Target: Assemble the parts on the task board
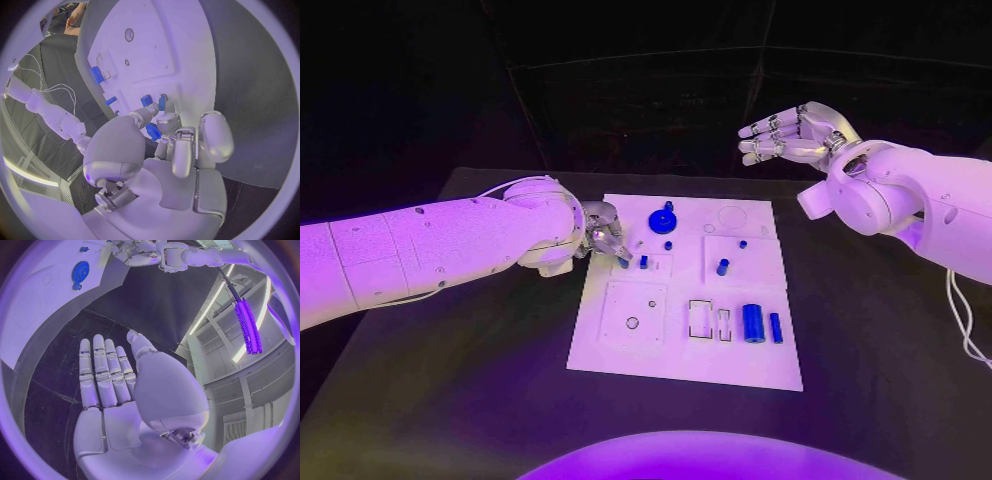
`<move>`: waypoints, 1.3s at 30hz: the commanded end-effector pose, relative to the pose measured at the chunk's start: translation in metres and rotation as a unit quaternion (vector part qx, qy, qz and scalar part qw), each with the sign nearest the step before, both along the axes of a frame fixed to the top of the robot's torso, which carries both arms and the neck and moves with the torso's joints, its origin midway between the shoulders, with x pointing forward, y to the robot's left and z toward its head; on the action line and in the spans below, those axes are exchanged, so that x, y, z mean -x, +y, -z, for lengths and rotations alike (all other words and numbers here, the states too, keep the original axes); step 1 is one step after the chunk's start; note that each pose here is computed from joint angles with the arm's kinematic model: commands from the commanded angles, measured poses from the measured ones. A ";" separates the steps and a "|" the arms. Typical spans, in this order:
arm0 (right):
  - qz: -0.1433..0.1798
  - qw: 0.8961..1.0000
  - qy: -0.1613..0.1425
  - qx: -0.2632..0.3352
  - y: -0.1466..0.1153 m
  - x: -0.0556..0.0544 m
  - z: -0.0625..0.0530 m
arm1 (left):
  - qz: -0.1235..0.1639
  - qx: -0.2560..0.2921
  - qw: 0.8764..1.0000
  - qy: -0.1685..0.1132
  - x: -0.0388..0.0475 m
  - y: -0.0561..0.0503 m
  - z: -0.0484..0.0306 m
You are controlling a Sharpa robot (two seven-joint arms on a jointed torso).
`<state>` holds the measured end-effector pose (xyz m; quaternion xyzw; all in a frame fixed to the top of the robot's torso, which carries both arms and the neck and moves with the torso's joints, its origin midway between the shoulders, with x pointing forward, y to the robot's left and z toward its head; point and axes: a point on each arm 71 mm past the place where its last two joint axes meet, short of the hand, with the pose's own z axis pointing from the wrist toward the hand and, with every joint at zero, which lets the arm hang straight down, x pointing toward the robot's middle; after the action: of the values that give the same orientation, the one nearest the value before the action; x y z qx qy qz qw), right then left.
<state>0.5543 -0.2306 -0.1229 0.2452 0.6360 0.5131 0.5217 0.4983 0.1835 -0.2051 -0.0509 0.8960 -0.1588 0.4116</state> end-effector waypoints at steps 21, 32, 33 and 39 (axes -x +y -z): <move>-0.007 1.000 -0.001 -0.001 0.001 -0.001 -0.001 | 0.015 -0.013 1.000 0.016 0.0016 0.000 0.0024; -0.006 1.000 -0.001 -0.001 0.001 0.000 -0.001 | 0.011 -0.021 1.000 0.021 0.0005 0.002 0.0034; -0.006 1.000 -0.001 -0.001 0.001 0.000 -0.001 | 0.011 -0.021 1.000 0.021 0.0003 0.002 0.0034; -0.007 1.000 -0.001 -0.001 0.001 0.000 -0.001 | 0.010 -0.021 1.000 0.021 -0.0003 0.003 0.0035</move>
<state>0.5549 -0.2308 -0.1233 0.2448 0.6374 0.5131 0.5202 0.4995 0.1853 -0.2066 -0.0420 0.9033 -0.1502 0.3996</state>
